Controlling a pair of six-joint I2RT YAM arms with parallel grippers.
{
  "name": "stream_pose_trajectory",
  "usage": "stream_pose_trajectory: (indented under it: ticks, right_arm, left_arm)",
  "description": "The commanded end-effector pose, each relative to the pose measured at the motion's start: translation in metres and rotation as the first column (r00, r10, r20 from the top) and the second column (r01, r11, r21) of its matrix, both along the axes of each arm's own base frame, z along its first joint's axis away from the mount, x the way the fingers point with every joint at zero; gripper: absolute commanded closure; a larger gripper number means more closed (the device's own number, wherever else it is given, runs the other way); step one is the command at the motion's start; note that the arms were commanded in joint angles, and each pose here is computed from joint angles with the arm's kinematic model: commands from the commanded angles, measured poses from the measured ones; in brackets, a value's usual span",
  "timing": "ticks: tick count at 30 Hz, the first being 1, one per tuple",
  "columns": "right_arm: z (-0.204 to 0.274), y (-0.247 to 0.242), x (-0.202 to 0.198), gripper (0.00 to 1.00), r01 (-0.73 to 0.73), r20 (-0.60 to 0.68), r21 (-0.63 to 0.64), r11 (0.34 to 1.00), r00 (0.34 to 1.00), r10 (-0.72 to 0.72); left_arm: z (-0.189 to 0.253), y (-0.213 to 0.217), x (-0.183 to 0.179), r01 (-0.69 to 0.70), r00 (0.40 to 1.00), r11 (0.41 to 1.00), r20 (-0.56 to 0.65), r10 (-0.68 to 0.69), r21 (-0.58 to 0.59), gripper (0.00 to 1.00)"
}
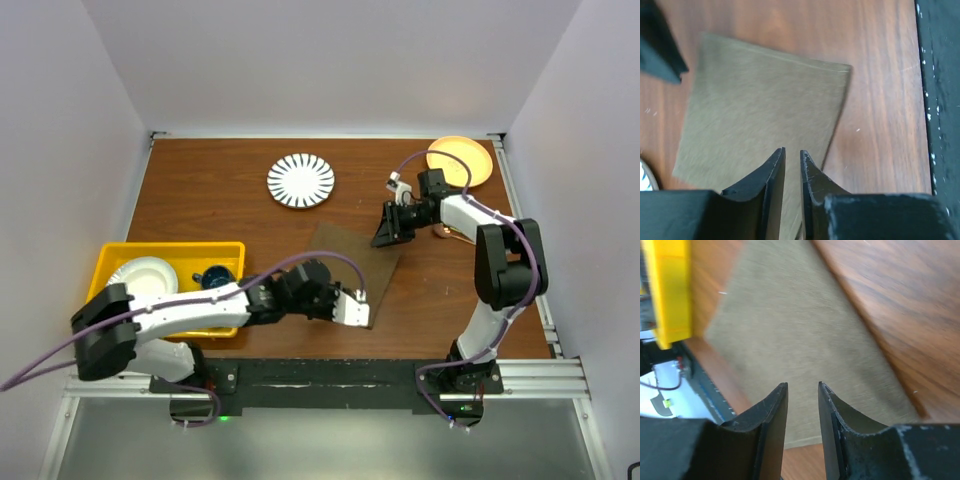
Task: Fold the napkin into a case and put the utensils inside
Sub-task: Pick up the top corner of the square-folded napkin from the center of the board.
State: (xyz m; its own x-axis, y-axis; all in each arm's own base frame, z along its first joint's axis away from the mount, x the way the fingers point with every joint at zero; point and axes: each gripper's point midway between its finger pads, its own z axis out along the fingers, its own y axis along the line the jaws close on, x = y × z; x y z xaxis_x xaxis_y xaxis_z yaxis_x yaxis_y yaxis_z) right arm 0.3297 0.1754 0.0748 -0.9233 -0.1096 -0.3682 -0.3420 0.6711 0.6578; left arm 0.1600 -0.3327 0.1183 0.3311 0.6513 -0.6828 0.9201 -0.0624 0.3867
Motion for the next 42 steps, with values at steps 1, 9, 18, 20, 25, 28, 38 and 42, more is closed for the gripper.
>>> stream_pose_trajectory:
  ticks: [1, 9, 18, 20, 25, 28, 38, 42]
  right_arm:
    - [-0.01, 0.003, 0.012, 0.67, -0.019, 0.067, -0.074, 0.997, 0.997, 0.024]
    - [-0.049, -0.006, -0.013, 0.72, -0.057, -0.003, -0.151, 0.987, 0.998, 0.057]
    - [-0.054, -0.007, -0.03, 0.72, -0.062, -0.027, -0.14, 0.988, 0.998, 0.059]
    - [-0.055, -0.007, -0.031, 0.72, -0.063, -0.03, -0.143, 0.988, 0.998, 0.06]
    - [-0.057, -0.009, -0.034, 0.72, -0.072, -0.033, -0.15, 0.986, 0.997, 0.067]
    - [-0.057, -0.01, -0.034, 0.73, -0.073, -0.032, -0.152, 0.986, 0.997, 0.069]
    - [-0.057, -0.01, -0.036, 0.72, -0.083, -0.033, -0.152, 0.985, 0.996, 0.078]
    - [-0.057, -0.009, -0.035, 0.72, -0.083, -0.036, -0.148, 0.986, 0.996, 0.079]
  left_arm:
    - [-0.007, -0.031, 0.0, 0.007, 0.984, 1.0, 0.178, -0.01, 0.019, 0.77]
    - [-0.036, -0.067, -0.016, 0.101, 0.983, 0.993, 0.151, -0.109, 0.059, 0.75]
    - [-0.058, -0.079, -0.031, 0.173, 0.981, 0.982, 0.076, -0.178, 0.073, 0.7]
    - [-0.057, -0.08, -0.033, 0.181, 0.98, 0.981, 0.076, -0.186, 0.07, 0.69]
    - [-0.062, -0.081, -0.038, 0.206, 0.975, 0.975, 0.064, -0.211, 0.078, 0.67]
    - [-0.064, -0.082, -0.036, 0.199, 0.977, 0.977, 0.065, -0.205, 0.079, 0.67]
    - [-0.067, -0.076, -0.034, 0.179, 0.98, 0.981, 0.075, -0.184, 0.078, 0.77]
    - [-0.068, -0.073, -0.029, 0.166, 0.98, 0.983, 0.097, -0.174, 0.08, 0.85]
